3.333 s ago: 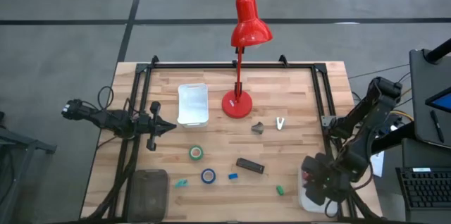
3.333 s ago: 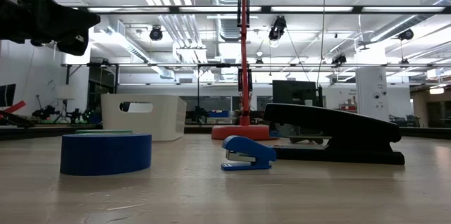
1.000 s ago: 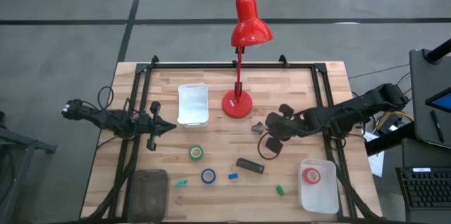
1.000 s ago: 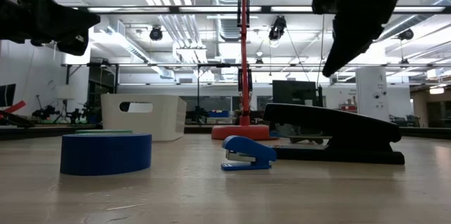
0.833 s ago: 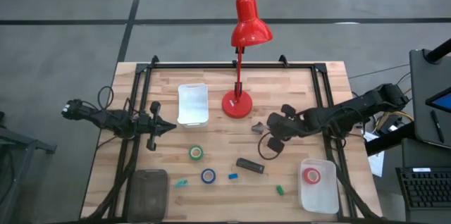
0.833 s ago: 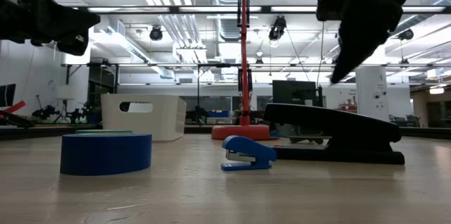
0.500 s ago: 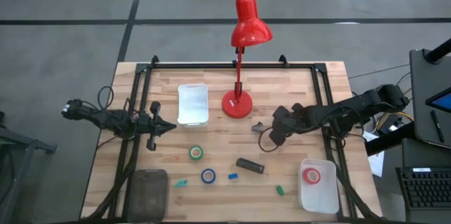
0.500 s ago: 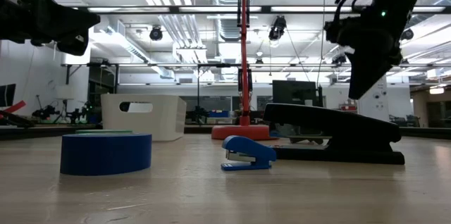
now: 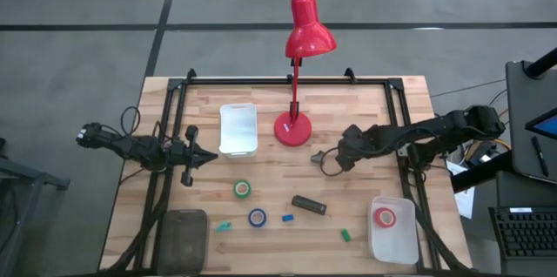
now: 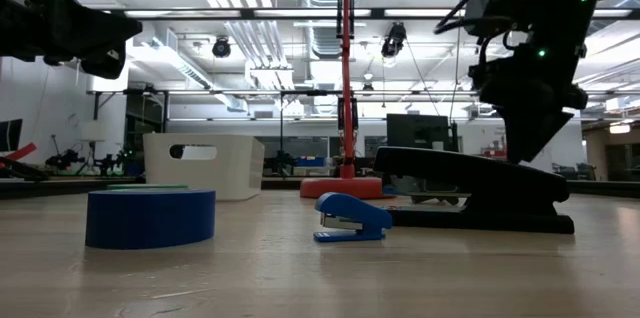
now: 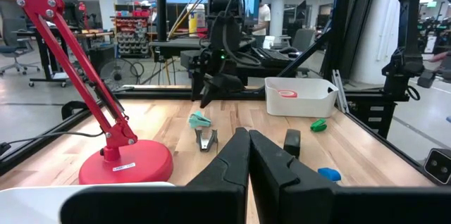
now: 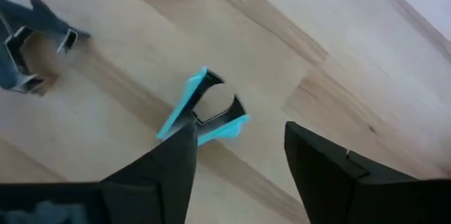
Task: Pick and place Stapler, Stapler remover, tape
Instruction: Put the blue tape into the bottom white bin
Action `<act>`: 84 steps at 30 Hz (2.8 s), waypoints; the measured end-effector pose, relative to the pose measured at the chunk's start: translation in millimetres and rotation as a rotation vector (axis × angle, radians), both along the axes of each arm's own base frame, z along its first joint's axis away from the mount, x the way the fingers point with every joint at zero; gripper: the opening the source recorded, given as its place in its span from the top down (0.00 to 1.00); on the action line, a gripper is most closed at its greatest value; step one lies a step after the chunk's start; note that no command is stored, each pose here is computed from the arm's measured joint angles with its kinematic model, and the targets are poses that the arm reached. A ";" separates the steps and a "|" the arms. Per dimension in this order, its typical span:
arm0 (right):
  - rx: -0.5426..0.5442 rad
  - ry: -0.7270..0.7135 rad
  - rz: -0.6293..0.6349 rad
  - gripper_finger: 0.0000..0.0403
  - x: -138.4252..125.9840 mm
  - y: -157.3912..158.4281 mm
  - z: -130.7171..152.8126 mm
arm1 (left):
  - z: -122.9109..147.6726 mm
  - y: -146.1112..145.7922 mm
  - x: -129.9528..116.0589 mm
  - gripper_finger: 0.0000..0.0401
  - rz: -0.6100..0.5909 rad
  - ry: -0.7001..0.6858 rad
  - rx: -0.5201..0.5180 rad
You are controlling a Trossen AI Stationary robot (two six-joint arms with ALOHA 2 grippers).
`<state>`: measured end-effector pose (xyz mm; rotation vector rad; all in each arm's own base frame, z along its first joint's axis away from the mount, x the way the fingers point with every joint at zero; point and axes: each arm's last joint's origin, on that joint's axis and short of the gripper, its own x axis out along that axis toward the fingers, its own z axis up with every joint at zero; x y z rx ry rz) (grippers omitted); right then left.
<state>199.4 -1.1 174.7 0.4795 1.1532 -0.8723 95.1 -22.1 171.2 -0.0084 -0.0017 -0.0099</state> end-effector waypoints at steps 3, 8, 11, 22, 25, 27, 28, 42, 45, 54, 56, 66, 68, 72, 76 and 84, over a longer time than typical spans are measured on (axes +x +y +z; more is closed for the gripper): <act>0.000 -0.009 0.008 0.48 1.4 0.6 1.3 | 0.0 0.0 0.0 0.98 0.000 0.000 0.000; 0.000 -0.009 0.007 0.48 1.4 0.4 1.5 | 0.0 0.0 0.0 0.98 0.000 0.000 0.000; -0.001 0.005 0.009 0.48 -0.7 0.6 -0.5 | 0.0 0.0 0.0 0.98 0.000 0.000 0.000; -0.047 -0.006 0.128 0.56 2.1 11.1 -0.2 | 0.0 0.0 0.0 0.98 0.000 0.000 0.000; -0.063 0.004 0.159 0.61 2.0 11.9 0.1 | 0.0 0.0 0.0 0.98 0.000 0.000 0.000; -0.064 0.004 0.176 0.66 1.9 12.0 1.1 | 0.0 0.0 0.0 0.98 0.000 0.000 0.000; -0.062 0.001 0.180 0.69 1.9 12.2 1.7 | 0.0 0.0 0.0 0.98 0.000 0.000 0.000; -0.196 -0.182 0.361 0.98 -2.5 34.7 27.3 | 17.5 3.2 -1.7 0.98 0.080 -0.180 -0.172; -0.272 -0.244 0.394 0.98 -7.6 46.3 35.1 | 30.5 5.0 -5.0 0.98 0.093 -0.315 -0.270; -0.309 -0.363 0.367 0.98 -14.2 62.7 42.6 | 42.4 3.4 -5.9 0.98 -0.022 -0.430 -0.469; -0.315 -0.373 0.361 0.98 -14.2 65.2 41.7 | 35.4 -0.4 1.9 0.98 -0.054 -0.338 -0.486; -0.301 -0.412 0.349 0.98 -6.5 70.2 38.5 | 14.6 -26.7 45.9 0.70 -0.084 0.079 -0.551; -0.298 -0.409 0.344 0.98 -5.9 70.7 36.7 | 16.8 -38.6 55.6 0.62 -0.132 0.147 -0.545; -0.294 -0.398 0.331 0.98 -5.0 71.4 31.7 | 21.7 -69.5 75.9 0.50 -0.184 0.267 -0.495; -0.296 -0.373 0.335 0.98 -5.1 71.4 25.3 | 21.4 -96.1 100.1 0.48 -0.145 0.435 -0.393; -0.293 -0.369 0.322 0.98 -7.8 70.2 20.9 | 17.7 -131.0 151.9 0.49 0.004 0.693 -0.213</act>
